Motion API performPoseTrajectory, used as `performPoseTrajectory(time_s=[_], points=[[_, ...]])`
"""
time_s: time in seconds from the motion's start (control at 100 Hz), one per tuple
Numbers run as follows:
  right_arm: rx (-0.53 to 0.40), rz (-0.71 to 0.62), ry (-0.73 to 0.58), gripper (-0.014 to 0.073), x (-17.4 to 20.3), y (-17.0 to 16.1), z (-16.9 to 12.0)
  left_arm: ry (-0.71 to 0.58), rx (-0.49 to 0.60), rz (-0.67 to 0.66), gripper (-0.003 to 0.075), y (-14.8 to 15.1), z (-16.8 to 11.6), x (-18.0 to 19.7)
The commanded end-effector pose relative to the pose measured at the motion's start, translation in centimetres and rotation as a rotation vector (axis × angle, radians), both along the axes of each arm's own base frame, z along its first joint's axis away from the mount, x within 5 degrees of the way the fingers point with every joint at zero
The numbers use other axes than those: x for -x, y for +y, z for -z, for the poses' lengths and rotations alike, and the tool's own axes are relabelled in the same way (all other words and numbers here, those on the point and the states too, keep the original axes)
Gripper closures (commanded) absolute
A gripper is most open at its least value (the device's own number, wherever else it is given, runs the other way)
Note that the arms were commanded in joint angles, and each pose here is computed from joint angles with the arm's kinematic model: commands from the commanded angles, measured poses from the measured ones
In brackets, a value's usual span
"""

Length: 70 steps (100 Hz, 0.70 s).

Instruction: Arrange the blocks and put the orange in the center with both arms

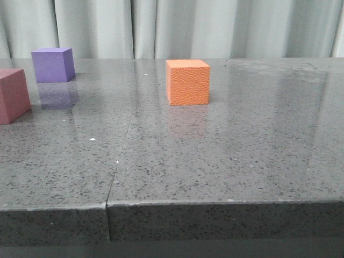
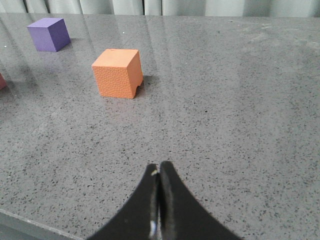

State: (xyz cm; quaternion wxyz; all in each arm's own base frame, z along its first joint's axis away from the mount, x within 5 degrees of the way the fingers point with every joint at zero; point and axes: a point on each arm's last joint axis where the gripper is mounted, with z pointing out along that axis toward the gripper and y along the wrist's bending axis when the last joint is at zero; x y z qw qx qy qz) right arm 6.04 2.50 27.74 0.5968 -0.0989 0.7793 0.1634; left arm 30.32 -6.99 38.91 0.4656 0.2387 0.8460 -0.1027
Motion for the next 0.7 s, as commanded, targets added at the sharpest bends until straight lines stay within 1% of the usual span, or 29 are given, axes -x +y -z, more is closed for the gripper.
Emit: performPoseTrajectory(time_s=[0.0, 0.06, 0.12, 0.2, 0.26, 0.38, 0.54, 0.69], points=[[-0.018, 0.001, -0.103, 0.0664, -0.1, 0.0, -1.5, -0.091, -0.010, 0.121, 0.0104, -2.3, -2.3, -0.9], [-0.018, 0.001, -0.103, 0.0664, -0.1, 0.0, -1.5, -0.074, -0.048, 0.204, 0.0104, -3.9, -2.0, -2.1], [-0.018, 0.001, -0.103, 0.0664, -0.1, 0.0, -1.5, -0.087, -0.082, 0.282, 0.0104, -5.5, -2.2, -2.9], [-0.018, 0.001, -0.103, 0.0664, -0.1, 0.0, -1.5, -0.085, -0.131, 0.387, 0.0104, -7.7, -1.7, -4.1], [-0.018, 0.001, -0.103, 0.0664, -0.1, 0.0, -1.5, -0.098, -0.160, 0.460, 0.0104, -9.3, -1.7, -4.7], [-0.018, 0.001, -0.103, 0.0664, -0.1, 0.0, -1.5, -0.096, -0.227, 0.613, 0.0104, -12.3, -0.7, -5.7], [-0.018, 0.001, -0.103, 0.0664, -0.1, 0.0, -1.5, -0.065, -0.238, 0.700, 0.0104, -15.4, 0.9, -6.7], [-0.018, 0.001, -0.103, 0.0664, -0.1, 0.0, -1.5, -0.054, -0.252, 0.740, 0.0104, -17.3, 2.8, -7.2]])
